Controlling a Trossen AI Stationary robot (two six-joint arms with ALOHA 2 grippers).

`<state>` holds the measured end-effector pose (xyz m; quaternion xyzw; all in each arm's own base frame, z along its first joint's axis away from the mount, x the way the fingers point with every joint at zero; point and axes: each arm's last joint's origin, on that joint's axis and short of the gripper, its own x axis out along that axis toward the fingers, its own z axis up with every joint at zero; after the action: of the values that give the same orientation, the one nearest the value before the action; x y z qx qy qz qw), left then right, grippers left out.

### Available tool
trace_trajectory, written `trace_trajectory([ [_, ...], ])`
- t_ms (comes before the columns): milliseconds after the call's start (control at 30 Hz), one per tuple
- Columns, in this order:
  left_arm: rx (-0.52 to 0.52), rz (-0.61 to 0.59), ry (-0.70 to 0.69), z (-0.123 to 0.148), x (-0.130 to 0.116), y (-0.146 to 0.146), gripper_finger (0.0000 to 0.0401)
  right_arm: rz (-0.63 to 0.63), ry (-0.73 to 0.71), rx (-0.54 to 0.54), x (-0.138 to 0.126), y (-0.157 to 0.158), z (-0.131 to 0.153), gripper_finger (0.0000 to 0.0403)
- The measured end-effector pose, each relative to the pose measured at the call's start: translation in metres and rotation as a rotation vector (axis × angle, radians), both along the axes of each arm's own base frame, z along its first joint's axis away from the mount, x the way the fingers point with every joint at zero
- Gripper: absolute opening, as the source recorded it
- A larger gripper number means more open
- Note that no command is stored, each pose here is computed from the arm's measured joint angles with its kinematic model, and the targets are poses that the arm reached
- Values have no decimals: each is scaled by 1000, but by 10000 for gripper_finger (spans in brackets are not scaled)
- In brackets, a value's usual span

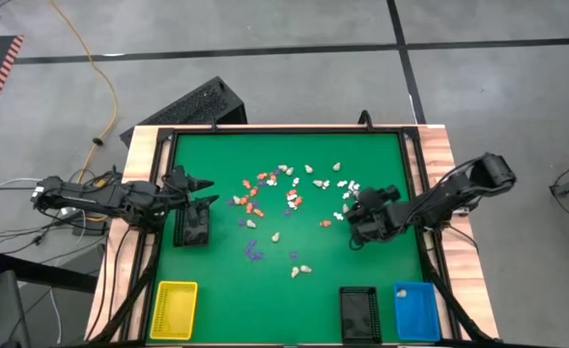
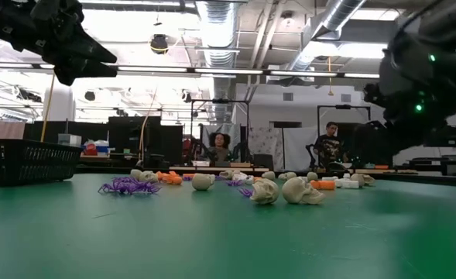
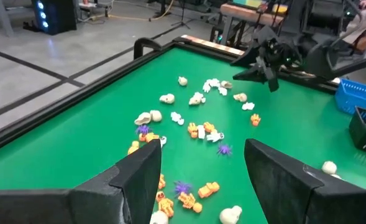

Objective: Sort Halloween decoration
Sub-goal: Put the white skull toy into the blue basket

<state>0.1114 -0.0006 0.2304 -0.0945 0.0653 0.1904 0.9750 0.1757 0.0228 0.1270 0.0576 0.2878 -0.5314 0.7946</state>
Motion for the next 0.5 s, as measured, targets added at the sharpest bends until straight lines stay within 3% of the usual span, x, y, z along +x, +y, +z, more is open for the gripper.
trace_trajectory([
  [500, 4, 2, 14, -1, 0, 0, 221, -21, -188, 6, -25, -8, -39, 260],
])
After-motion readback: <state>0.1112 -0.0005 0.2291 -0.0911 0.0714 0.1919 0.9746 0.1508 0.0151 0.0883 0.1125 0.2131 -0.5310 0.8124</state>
